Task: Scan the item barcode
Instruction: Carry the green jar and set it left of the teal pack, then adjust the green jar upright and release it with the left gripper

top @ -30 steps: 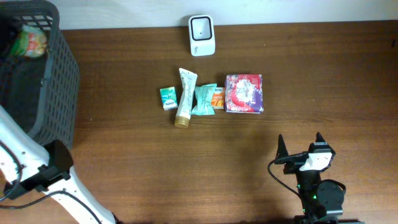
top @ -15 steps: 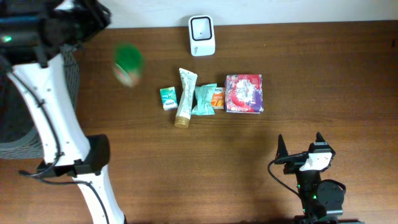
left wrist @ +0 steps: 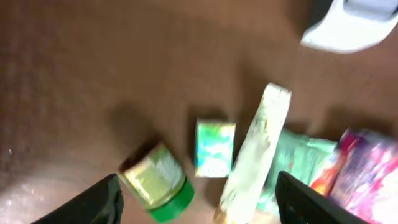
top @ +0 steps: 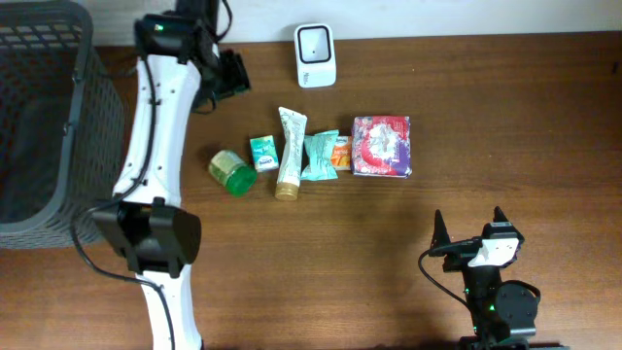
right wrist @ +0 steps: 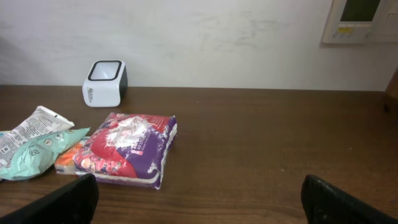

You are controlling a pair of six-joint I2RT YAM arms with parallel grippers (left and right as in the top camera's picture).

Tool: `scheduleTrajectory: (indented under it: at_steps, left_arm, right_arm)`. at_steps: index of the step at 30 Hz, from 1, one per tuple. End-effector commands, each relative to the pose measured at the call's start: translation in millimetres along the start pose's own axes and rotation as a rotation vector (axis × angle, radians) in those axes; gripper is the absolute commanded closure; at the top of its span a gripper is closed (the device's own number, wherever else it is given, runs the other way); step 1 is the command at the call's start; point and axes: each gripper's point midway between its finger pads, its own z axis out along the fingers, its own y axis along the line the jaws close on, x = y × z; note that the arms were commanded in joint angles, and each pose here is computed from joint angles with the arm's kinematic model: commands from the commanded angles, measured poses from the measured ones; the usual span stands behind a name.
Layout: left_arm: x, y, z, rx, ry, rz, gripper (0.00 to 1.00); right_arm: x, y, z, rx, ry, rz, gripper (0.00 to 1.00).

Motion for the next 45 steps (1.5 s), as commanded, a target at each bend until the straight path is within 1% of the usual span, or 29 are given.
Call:
scheduleTrajectory:
  at_steps: [1, 3, 5, 6, 7, 8, 11, 13, 14, 16, 19, 21, 24, 27, 31, 32, 33, 36, 39, 40, 45]
  left_arm:
    - [34, 5, 24, -0.058, 0.116, 0.128, 0.18]
    - [52, 21, 39, -0.131, 0.185, 0.134, 0.18]
    - [60, 37, 43, -0.205, 0.213, 0.125, 0.18]
    - [64, 42, 42, -0.229, 0.229, 0.095, 0.18]
    - [68, 44, 40, -0.242, 0.243, 0.067, 0.12]
    - [73, 46, 38, -0.259, 0.257, 0.001, 0.11]
    - [88, 44, 41, -0.264, 0.301, -0.091, 0.12]
    - [104, 44, 57, -0.3, 0.329, -0.16, 0.12]
    - [114, 43, 72, -0.316, 0.338, -0.195, 0.1]
    - [124, 39, 92, -0.309, 0.34, -0.222, 0.09]
    - [135, 25, 119, -0.236, 0.347, -0.229, 0.09]
    - [138, 25, 123, -0.233, 0.351, -0.251, 0.09]
    - [132, 28, 125, -0.248, 0.318, -0.248, 0.1]
    - [131, 29, 125, -0.255, 0.31, -0.244, 0.14]
    - [138, 33, 130, -0.268, 0.321, -0.242, 0.13]
    - [144, 36, 134, -0.275, 0.333, -0.241, 0.16]
    - [148, 38, 136, -0.282, 0.341, -0.241, 0.16]
    - [148, 41, 136, -0.294, 0.338, -0.238, 0.33]
    - [145, 40, 132, -0.289, 0.342, -0.214, 0.46]
    - [142, 38, 127, -0.283, 0.346, -0.18, 0.47]
    - [121, 29, 84, -0.276, 0.341, -0.172, 0.46]
  right_arm:
    - [4, -3, 0, 0.012, 0.006, 0.004, 0.01]
    - [4, -3, 0, 0.012, 0.006, 0.004, 0.02]
    - [4, -3, 0, 0.012, 0.007, 0.004, 0.01]
    - [4, -3, 0, 0.012, 0.007, 0.004, 0.01]
    - [4, -3, 0, 0.012, 0.007, 0.004, 0.01]
    - [4, -3, 0, 0.012, 0.006, 0.004, 0.01]
    - [4, -3, 0, 0.012, 0.006, 0.004, 0.01]
    - [4, -3, 0, 0.012, 0.007, 0.004, 0.01]
    - [4, -3, 0, 0.012, 0.006, 0.004, 0.01]
    - [4, -3, 0, 0.012, 0.006, 0.004, 0.01]
    - [4, -3, 0, 0.012, 0.006, 0.004, 0.01]
    - [4, -3, 0, 0.012, 0.006, 0.004, 0.01]
    - [4, -3, 0, 0.012, 0.006, 0.004, 0.01]
    - [4, -3, 0, 0.012, 0.007, 0.004, 0.01]
    - [4, -3, 0, 0.012, 0.006, 0.004, 0.01]
    - [4, -3, 0, 0.012, 0.007, 0.004, 0.01]
    - [4, -3, 0, 0.012, 0.006, 0.004, 0.01]
    - [4, -3, 0, 0.012, 0.007, 0.004, 0.01]
    - [4, -3, 0, 0.012, 0.007, 0.004, 0.01]
    - [4, -3, 0, 0.012, 0.007, 0.004, 0.01]
    - [4, -3, 0, 0.012, 0.006, 0.004, 0.01]
